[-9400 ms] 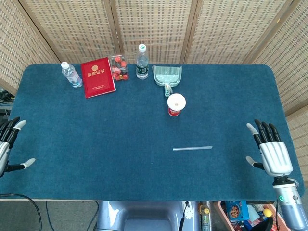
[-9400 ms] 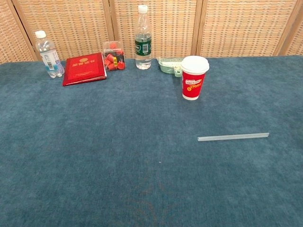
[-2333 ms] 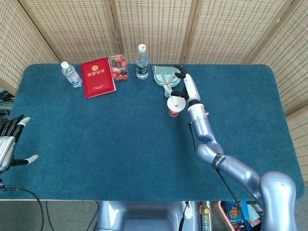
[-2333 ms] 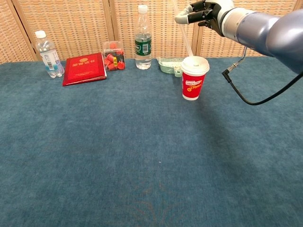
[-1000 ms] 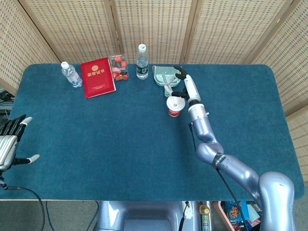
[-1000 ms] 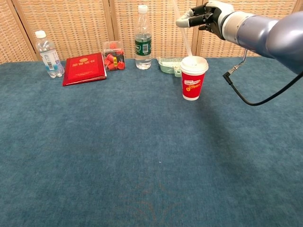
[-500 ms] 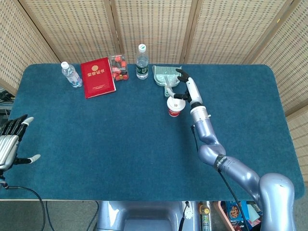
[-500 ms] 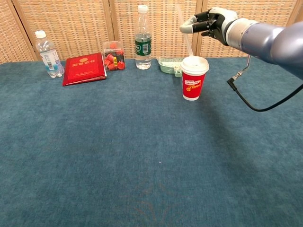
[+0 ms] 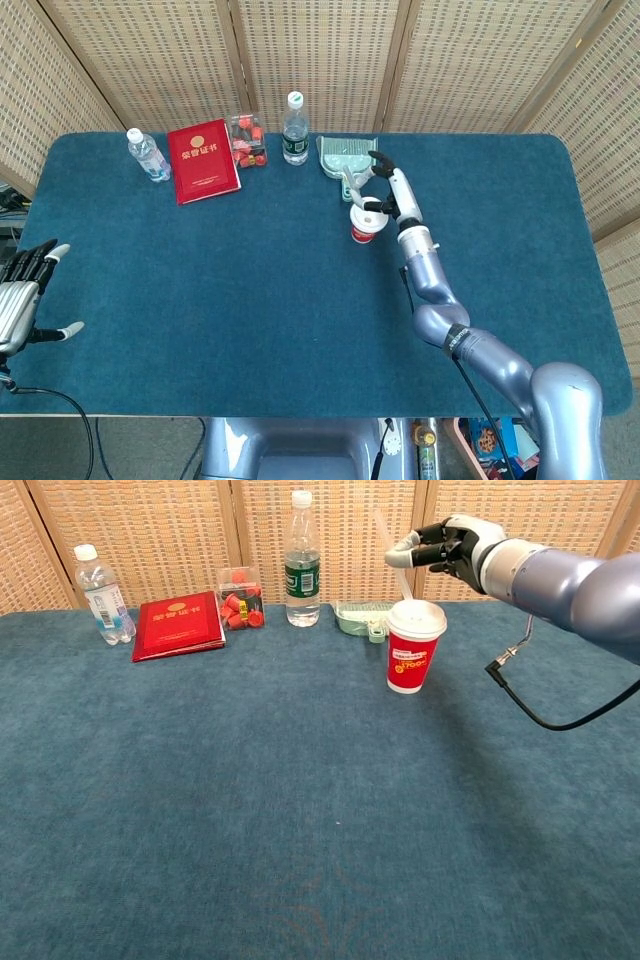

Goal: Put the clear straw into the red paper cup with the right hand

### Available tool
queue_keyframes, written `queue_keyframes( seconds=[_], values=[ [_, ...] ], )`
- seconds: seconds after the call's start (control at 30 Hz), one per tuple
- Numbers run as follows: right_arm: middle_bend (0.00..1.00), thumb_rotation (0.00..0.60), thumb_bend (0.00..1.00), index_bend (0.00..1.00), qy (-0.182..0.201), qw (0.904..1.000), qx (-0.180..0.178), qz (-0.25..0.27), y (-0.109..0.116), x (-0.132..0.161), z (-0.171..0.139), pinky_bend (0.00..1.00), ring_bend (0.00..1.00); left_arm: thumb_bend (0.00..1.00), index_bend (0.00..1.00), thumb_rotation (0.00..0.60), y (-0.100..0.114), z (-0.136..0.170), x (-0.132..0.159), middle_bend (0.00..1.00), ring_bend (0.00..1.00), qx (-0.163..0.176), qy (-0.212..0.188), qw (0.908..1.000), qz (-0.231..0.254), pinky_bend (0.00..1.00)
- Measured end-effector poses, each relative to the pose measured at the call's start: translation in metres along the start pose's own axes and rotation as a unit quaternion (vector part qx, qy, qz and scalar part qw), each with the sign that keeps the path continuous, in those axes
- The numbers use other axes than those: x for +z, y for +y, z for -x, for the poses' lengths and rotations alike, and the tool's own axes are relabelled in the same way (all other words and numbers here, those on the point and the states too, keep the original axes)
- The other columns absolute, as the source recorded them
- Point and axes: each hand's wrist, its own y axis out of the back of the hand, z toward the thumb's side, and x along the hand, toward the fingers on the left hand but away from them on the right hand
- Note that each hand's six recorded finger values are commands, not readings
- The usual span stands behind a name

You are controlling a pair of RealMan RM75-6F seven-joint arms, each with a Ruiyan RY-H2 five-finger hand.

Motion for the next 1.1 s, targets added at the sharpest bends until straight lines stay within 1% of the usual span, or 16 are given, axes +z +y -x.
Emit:
queue_keyframes(
  seconds=[0.2,0.47,0.5,0.6,0.67,0.87,1.1],
  values=[
    [0.14,0.600,0.52,0.68,0.000,1.0000,-0.004,0.007,0.0022,-0.0018,0.0016,0.00,0.00,0.00,0.00,0.600,-0.0009,-0.0004,-0.0002,0.00,0.00,-0.002,0.001,1.0000,0.000,0.00],
    [0.13,0.600,0.52,0.67,0.001,0.9999,-0.001,0.014,0.0002,-0.0087,-0.0002,0.00,0.00,0.00,0.00,0.600,-0.0010,-0.0007,-0.0013,0.00,0.00,-0.003,0.003,1.0000,-0.001,0.00],
    [0.12,0.600,0.51,0.66,0.001,0.9999,0.001,0.014,-0.0005,-0.0095,-0.0004,0.00,0.00,0.00,0.00,0.600,-0.0006,-0.0006,-0.0018,0.00,0.00,-0.002,0.004,1.0000,-0.001,0.00],
    [0.11,0.600,0.44,0.58,0.005,0.9999,0.006,0.015,-0.0022,-0.0091,-0.0008,0.00,0.00,0.00,0.00,0.600,-0.0008,-0.0007,-0.0023,0.00,0.00,-0.003,0.004,1.0000,-0.001,0.00],
    [0.10,0.600,0.42,0.53,0.009,0.9998,0.010,0.014,-0.0031,-0.0085,-0.0010,0.00,0.00,0.00,0.00,0.600,-0.0012,-0.0010,-0.0021,0.00,0.00,-0.004,0.004,1.0000,-0.001,0.00],
    [0.09,0.600,0.39,0.47,0.016,0.9996,0.019,0.011,-0.0041,-0.0067,-0.0013,0.00,0.00,0.00,0.00,0.600,-0.0024,-0.0022,-0.0012,0.00,0.00,-0.005,0.002,1.0000,-0.001,0.00],
    [0.09,0.600,0.39,0.47,0.021,0.9995,0.021,0.008,-0.0023,-0.0045,-0.0009,0.00,0.00,0.00,0.00,0.600,-0.0023,-0.0029,-0.0016,0.00,0.00,-0.005,0.002,1.0000,0.000,0.00]
  ],
)
